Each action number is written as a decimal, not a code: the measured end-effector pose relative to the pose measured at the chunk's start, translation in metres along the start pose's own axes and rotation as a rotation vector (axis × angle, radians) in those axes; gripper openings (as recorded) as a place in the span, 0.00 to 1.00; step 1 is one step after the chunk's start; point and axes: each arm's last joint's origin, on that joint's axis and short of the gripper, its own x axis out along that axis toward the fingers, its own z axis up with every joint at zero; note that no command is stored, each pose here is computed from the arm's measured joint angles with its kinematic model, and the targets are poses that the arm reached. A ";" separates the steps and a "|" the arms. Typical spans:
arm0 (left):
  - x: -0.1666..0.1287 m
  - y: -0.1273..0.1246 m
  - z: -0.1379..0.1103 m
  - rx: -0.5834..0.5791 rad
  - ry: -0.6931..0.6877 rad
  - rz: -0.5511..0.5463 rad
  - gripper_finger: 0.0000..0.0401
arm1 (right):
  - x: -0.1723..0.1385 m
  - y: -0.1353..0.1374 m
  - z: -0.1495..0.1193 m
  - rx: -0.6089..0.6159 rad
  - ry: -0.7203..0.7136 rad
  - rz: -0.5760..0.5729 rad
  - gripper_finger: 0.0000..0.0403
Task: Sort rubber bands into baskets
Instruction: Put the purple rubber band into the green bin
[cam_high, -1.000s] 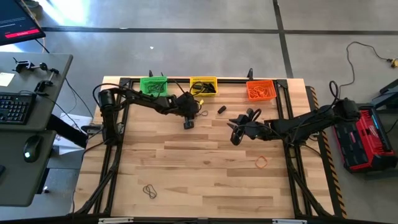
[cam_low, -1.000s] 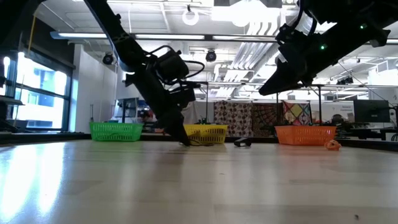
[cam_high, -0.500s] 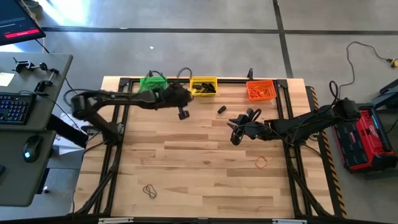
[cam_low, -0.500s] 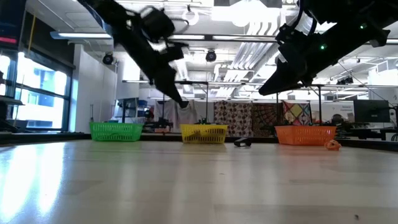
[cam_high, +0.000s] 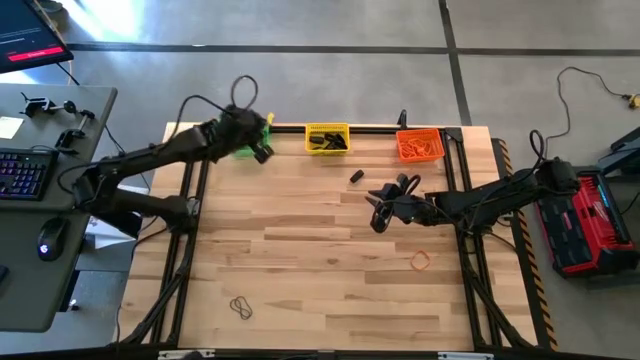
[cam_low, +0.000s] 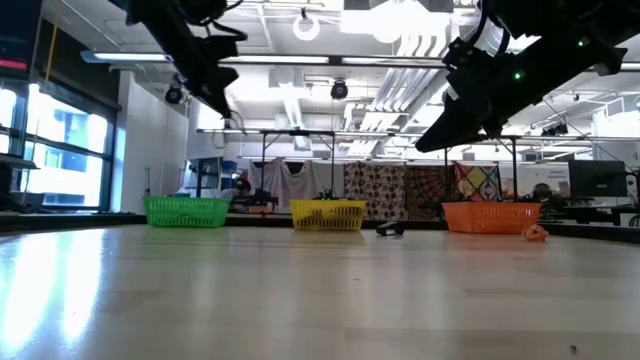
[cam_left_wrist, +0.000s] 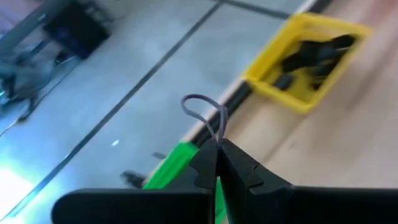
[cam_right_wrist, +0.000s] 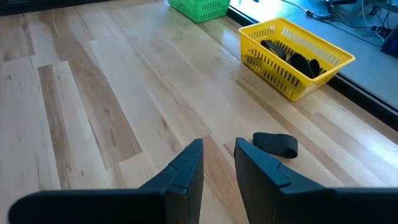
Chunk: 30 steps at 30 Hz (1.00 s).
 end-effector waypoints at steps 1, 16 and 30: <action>0.000 0.006 -0.002 -0.011 0.013 0.025 0.00 | 0.000 0.000 0.000 0.002 -0.001 -0.002 0.20; 0.059 0.053 -0.036 -0.142 0.295 0.002 0.00 | 0.000 0.000 0.000 0.003 -0.001 -0.002 0.20; 0.135 0.068 -0.085 -0.217 0.529 -0.086 0.00 | 0.000 0.000 0.000 0.003 0.000 -0.002 0.20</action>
